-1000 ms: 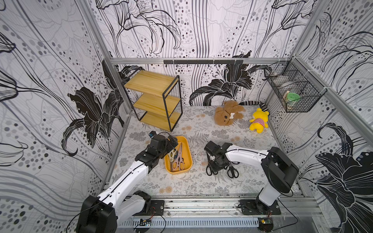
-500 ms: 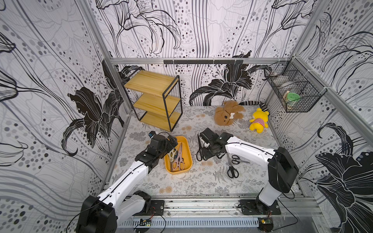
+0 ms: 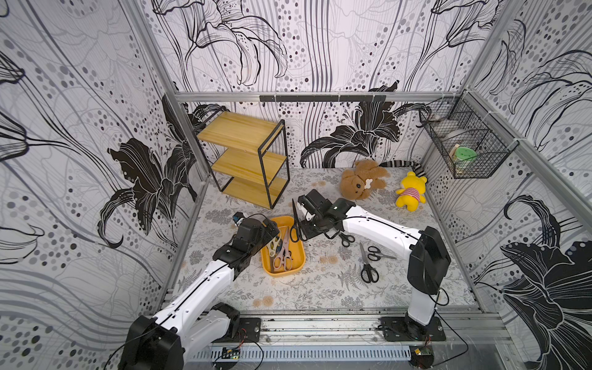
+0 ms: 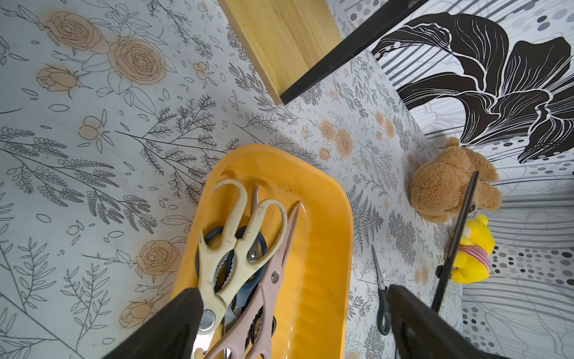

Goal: Put the scissors into the storage box
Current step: Place the scissors in the storage box.

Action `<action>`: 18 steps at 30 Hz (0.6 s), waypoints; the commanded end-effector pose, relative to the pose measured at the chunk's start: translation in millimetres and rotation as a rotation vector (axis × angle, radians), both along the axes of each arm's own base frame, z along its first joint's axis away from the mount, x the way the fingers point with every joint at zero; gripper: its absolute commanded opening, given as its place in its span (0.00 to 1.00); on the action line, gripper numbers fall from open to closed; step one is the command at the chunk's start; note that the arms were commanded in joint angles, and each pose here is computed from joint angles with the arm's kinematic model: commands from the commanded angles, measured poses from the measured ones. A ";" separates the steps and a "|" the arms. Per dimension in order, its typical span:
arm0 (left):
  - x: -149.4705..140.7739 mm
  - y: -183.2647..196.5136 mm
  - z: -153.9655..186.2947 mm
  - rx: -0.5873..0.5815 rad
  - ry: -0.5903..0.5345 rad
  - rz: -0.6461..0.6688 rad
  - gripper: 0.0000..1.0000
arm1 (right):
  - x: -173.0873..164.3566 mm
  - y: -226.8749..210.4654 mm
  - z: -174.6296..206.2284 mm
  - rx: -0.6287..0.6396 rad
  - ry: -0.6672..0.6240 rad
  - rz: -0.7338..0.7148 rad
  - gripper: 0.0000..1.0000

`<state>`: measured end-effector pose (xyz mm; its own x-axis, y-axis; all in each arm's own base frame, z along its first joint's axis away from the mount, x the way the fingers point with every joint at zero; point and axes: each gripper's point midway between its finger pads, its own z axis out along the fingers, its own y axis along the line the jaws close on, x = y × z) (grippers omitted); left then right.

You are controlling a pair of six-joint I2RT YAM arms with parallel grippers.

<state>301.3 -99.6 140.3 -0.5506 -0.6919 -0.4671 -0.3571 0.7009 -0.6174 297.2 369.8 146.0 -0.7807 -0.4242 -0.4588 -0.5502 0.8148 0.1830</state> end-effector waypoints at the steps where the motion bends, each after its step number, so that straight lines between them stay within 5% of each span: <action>1: -0.8 12.9 1.1 0.038 -0.030 0.049 0.97 | -13.1 21.2 -4.3 0.022 0.027 0.035 0.00; 18: -6.3 62.9 -26.6 -0.052 0.014 0.170 0.97 | -38.1 49.0 -41.6 0.008 0.101 0.081 0.00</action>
<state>291.8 -33.9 111.2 -0.4266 -0.7918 -0.4372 -0.5093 0.6097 -0.6073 261.0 408.8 105.0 -0.7806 -0.4931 -0.3841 -0.5968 0.7706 0.2235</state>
